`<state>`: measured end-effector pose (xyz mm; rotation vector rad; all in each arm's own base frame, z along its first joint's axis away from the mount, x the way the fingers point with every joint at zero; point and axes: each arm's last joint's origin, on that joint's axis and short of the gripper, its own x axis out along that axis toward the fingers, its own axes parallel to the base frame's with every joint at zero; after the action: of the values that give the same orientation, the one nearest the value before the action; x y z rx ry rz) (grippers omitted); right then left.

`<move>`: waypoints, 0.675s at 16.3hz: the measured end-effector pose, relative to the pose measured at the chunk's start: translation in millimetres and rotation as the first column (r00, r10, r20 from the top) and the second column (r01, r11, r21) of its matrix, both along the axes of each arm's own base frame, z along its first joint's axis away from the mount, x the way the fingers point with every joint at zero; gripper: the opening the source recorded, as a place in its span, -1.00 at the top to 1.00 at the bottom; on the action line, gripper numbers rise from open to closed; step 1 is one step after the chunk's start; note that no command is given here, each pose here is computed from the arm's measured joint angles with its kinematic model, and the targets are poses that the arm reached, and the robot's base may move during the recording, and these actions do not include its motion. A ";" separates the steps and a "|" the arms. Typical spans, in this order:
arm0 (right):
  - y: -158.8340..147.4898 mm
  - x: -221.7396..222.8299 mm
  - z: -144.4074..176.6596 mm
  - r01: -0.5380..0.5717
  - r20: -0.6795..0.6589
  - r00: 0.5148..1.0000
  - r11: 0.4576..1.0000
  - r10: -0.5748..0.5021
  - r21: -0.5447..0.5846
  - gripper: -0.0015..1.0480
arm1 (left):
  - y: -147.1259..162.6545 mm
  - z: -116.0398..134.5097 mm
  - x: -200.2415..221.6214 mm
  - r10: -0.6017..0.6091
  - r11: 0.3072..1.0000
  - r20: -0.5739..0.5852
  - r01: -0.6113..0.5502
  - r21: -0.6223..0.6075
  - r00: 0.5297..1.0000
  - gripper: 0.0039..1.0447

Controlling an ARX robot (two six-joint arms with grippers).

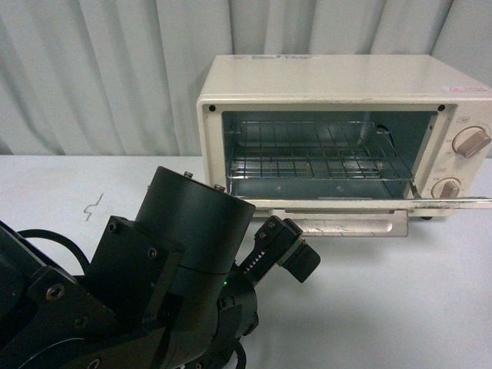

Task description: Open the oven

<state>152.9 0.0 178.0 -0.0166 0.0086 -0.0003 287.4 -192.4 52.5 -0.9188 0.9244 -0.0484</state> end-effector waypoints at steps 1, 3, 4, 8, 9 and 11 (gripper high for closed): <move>0.0 -3.4 -1.8 0.000 -0.002 1.000 1.000 0.000 0.000 0.96 | 0.0 0.0 0.0 0.000 1.000 0.000 0.000 0.000 1.000 -0.88; 0.0 -10.4 -3.9 0.000 0.005 1.000 1.000 0.000 0.000 0.96 | 0.0 0.0 0.0 0.001 1.000 0.000 -0.001 0.001 1.000 -0.88; 0.0 -12.7 -7.0 0.000 0.036 0.999 1.000 0.000 0.001 0.96 | 0.0 0.0 0.0 0.001 1.000 0.000 -0.001 0.001 1.000 -0.88; 0.0 -24.5 -8.5 0.000 0.022 1.000 1.000 0.000 0.001 0.96 | 0.1 0.0 0.0 0.001 1.000 0.000 -0.001 0.001 1.000 -0.88; 0.0 -26.4 -9.2 0.000 0.013 1.000 1.000 0.000 0.002 0.96 | 0.0 0.0 0.0 0.000 1.000 0.000 0.000 0.000 1.000 -0.88; 0.0 -30.3 -8.5 0.000 0.016 1.000 1.000 0.000 0.002 0.96 | 0.0 0.0 0.0 0.000 1.000 0.000 0.000 0.000 1.000 -0.88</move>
<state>122.6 0.0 169.5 -0.0151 -0.0071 -0.0004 287.4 -192.4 52.5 -0.9188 0.9244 -0.0484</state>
